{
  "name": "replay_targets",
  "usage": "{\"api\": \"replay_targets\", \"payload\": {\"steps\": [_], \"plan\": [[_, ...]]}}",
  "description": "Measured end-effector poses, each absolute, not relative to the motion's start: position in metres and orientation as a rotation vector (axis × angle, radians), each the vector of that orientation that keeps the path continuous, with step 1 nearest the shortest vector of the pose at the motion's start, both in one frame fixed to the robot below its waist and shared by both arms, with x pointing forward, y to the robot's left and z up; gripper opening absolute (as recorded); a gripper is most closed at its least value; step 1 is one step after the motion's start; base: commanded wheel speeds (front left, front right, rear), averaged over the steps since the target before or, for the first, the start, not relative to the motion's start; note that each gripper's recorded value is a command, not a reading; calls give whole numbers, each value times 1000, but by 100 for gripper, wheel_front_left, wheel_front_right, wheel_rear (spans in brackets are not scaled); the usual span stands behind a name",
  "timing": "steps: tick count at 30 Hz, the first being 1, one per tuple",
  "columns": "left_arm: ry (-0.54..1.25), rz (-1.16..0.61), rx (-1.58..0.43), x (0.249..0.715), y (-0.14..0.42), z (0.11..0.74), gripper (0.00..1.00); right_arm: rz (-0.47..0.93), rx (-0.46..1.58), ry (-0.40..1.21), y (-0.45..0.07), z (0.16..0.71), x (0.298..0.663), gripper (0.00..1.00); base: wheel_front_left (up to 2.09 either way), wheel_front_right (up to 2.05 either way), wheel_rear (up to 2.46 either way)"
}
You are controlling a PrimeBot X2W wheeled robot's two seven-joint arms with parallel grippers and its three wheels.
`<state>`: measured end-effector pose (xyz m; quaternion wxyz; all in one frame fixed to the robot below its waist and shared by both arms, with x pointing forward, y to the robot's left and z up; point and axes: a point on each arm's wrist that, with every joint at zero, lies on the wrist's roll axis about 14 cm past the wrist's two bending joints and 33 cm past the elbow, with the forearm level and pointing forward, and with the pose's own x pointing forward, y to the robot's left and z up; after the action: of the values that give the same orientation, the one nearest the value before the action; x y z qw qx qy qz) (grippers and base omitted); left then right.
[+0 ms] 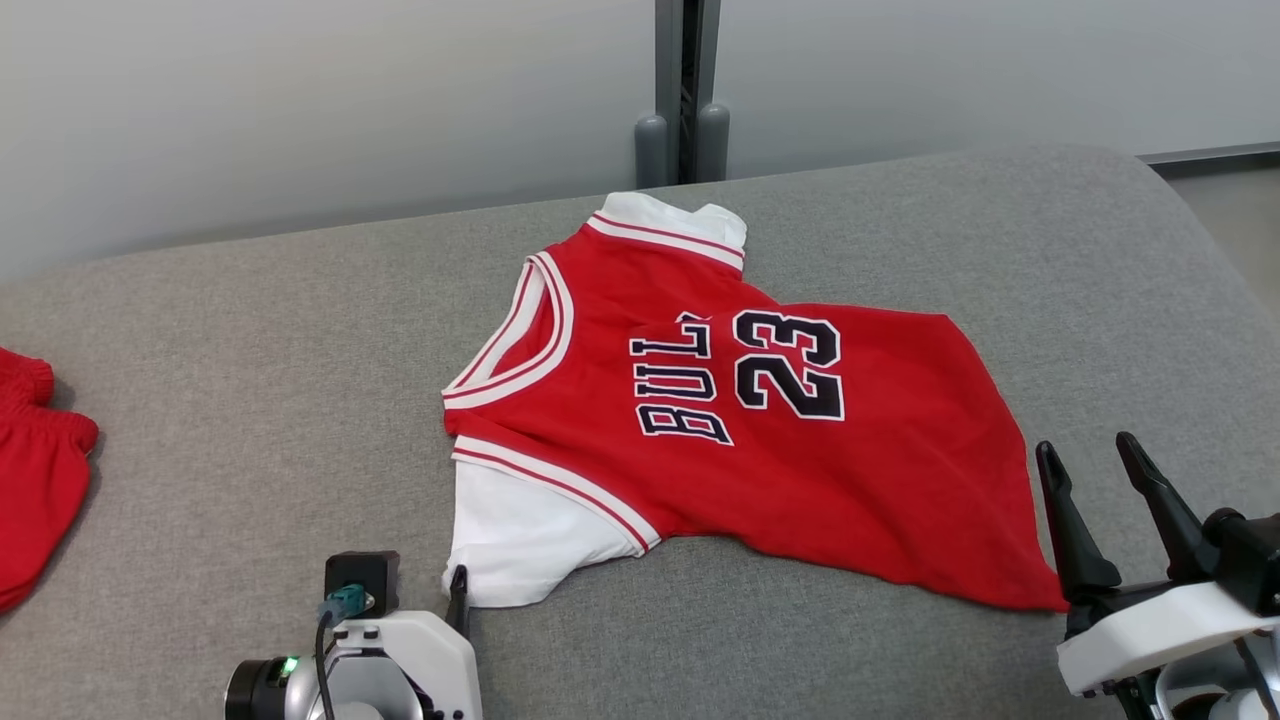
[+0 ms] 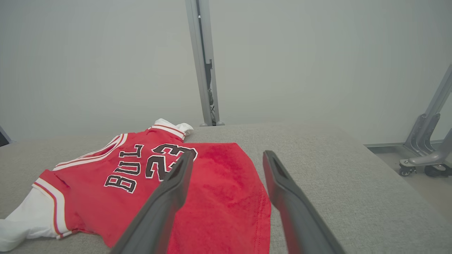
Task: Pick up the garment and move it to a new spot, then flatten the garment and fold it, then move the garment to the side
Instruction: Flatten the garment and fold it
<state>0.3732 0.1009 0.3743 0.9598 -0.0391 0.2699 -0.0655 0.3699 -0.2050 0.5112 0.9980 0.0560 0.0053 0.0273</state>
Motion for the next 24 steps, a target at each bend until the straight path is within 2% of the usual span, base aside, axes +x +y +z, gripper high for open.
{"api": "replay_targets", "payload": {"steps": [14, 15, 16, 17, 24], "plan": [[600, -217, -84, 375, 79, 360, 100, 45, 109, 53, -205, 496, 371, 100, 0, 0, 0], [600, -220, -84, 376, 78, 360, 40, 46, 110, 51, -205, 497, 372, 100, 0, 0, 0], [591, -218, -85, 376, 79, 361, 25, 48, 111, 50, -204, 497, 372, 100, 0, 0, 0], [586, -216, -88, 376, 79, 361, 0, 49, 112, 49, -203, 497, 373, 100, 0, 0, 0], [473, -151, -134, 386, 96, 384, 0, 84, 115, 44, -191, 498, 378, 100, 0, 0, 0]]}}
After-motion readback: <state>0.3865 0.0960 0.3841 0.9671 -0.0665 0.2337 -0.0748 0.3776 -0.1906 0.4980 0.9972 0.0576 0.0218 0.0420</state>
